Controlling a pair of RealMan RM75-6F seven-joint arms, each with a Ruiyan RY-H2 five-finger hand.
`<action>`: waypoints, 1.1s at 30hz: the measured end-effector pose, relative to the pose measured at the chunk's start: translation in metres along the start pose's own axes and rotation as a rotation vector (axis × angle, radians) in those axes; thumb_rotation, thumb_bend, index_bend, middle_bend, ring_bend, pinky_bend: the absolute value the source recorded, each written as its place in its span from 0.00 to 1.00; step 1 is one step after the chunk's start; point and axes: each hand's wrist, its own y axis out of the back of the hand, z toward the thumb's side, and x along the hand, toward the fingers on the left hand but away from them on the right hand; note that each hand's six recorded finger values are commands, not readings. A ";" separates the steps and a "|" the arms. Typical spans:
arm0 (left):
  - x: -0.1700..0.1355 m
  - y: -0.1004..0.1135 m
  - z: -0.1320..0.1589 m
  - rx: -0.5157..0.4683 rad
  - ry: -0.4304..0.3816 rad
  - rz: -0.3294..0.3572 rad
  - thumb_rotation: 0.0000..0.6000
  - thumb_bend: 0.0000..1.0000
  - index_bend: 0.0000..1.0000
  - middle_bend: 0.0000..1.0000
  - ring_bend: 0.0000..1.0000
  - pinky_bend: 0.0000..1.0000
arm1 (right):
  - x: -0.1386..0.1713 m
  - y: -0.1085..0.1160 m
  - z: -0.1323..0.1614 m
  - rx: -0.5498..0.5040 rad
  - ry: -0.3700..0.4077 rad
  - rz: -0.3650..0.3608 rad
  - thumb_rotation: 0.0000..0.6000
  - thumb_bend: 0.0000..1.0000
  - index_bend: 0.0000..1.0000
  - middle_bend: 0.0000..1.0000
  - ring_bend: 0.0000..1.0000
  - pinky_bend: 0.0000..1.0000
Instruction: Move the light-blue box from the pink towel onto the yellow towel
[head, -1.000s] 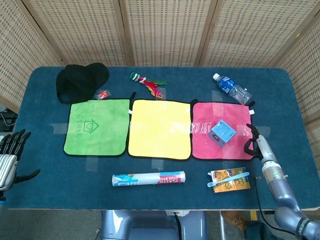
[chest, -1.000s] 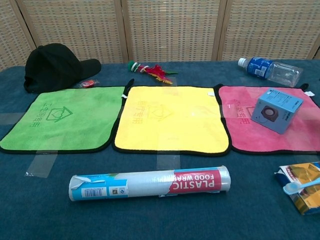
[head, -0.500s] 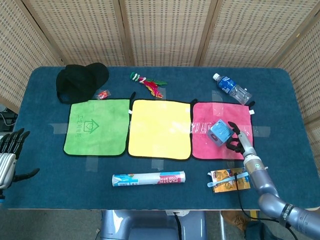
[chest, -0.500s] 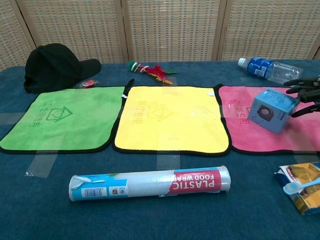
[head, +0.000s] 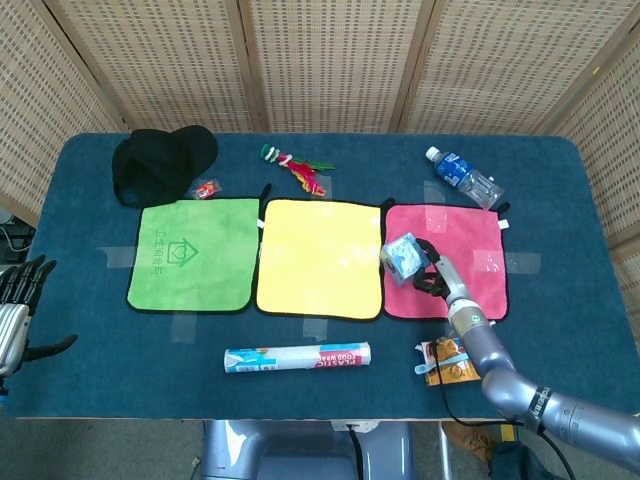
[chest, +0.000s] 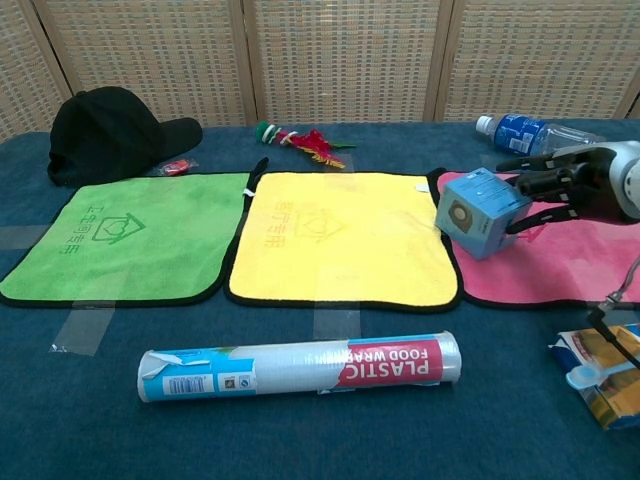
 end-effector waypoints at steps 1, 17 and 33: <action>0.000 0.000 0.000 -0.001 0.001 0.000 1.00 0.00 0.00 0.00 0.00 0.00 | -0.001 -0.003 0.002 -0.004 0.000 0.005 1.00 1.00 0.09 0.10 0.07 0.30; 0.004 -0.002 -0.004 -0.011 0.021 -0.017 1.00 0.00 0.00 0.00 0.00 0.00 | -0.018 -0.049 0.033 -0.041 0.009 0.100 1.00 1.00 0.09 0.11 0.08 0.30; 0.009 -0.006 -0.008 -0.016 0.040 -0.032 1.00 0.00 0.00 0.00 0.00 0.00 | -0.034 -0.108 0.062 -0.041 0.006 0.183 1.00 1.00 0.09 0.11 0.08 0.30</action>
